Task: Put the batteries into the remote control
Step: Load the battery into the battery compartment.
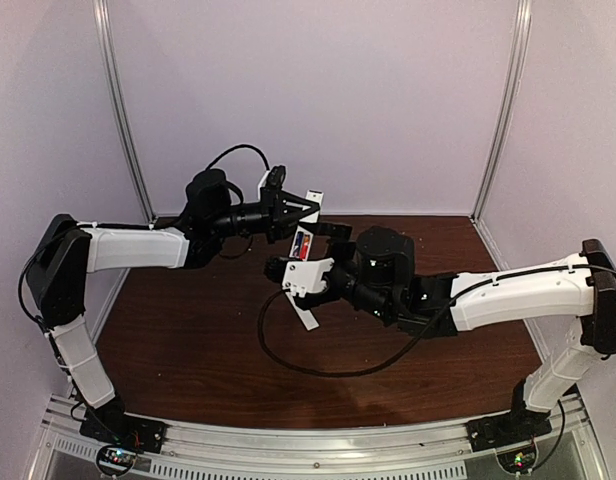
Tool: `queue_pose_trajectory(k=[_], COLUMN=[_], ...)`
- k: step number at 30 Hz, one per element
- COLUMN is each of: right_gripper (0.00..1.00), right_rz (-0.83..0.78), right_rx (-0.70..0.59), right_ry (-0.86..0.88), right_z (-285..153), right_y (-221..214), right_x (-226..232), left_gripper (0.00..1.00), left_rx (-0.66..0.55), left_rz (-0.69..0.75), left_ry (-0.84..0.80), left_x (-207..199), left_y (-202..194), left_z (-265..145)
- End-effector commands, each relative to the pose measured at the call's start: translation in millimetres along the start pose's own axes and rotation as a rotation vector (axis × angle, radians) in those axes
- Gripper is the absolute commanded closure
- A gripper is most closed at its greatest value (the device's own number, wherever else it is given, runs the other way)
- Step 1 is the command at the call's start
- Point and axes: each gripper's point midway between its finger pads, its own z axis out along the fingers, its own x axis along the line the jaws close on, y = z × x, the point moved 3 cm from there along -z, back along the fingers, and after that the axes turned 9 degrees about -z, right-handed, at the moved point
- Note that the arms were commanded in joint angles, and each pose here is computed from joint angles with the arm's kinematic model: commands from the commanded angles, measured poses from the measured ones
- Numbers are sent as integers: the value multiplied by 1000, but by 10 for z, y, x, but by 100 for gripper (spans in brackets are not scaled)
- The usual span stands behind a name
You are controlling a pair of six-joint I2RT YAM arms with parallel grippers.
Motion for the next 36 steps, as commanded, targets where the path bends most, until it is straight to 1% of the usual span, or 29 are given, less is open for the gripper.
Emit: queue_pose_trajectory(k=[1, 4, 10, 14, 20, 23, 31, 34, 36], right_gripper=[0, 0, 5, 12, 17, 23, 30, 38, 40], right_rz=[-26, -54, -131, -167, -187, -210, -271, -322, -355], right_rx=[23, 36, 73, 90, 106, 126, 156, 180, 191], right_ry=[6, 4, 9, 2, -18, -23, -25, -25, -25], right_z=[47, 57, 84, 104, 120, 129, 125, 129, 124], right_y=[-60, -92, -150, -175, -191, -225, -283, -332, -359], right_x=[-12, -11, 40, 43, 21, 29, 79, 125, 159], left_gripper=[100, 100, 100, 100, 100, 100, 100, 100, 100], left_rx=[-5, -4, 0, 2, 5, 6, 8, 8, 9], left_rz=[66, 64, 58, 55, 54, 48, 42, 43, 41], left_ry=[-66, -65, -70, -74, -77, -78, -94, -98, -102], left_x=[-308, -305, -307, -319, -325, -312, -339, -356, -371], left_y=[17, 15, 12, 17, 19, 18, 30, 45, 55], left_z=[-43, -42, -40, -35, -30, -28, -16, -14, -17])
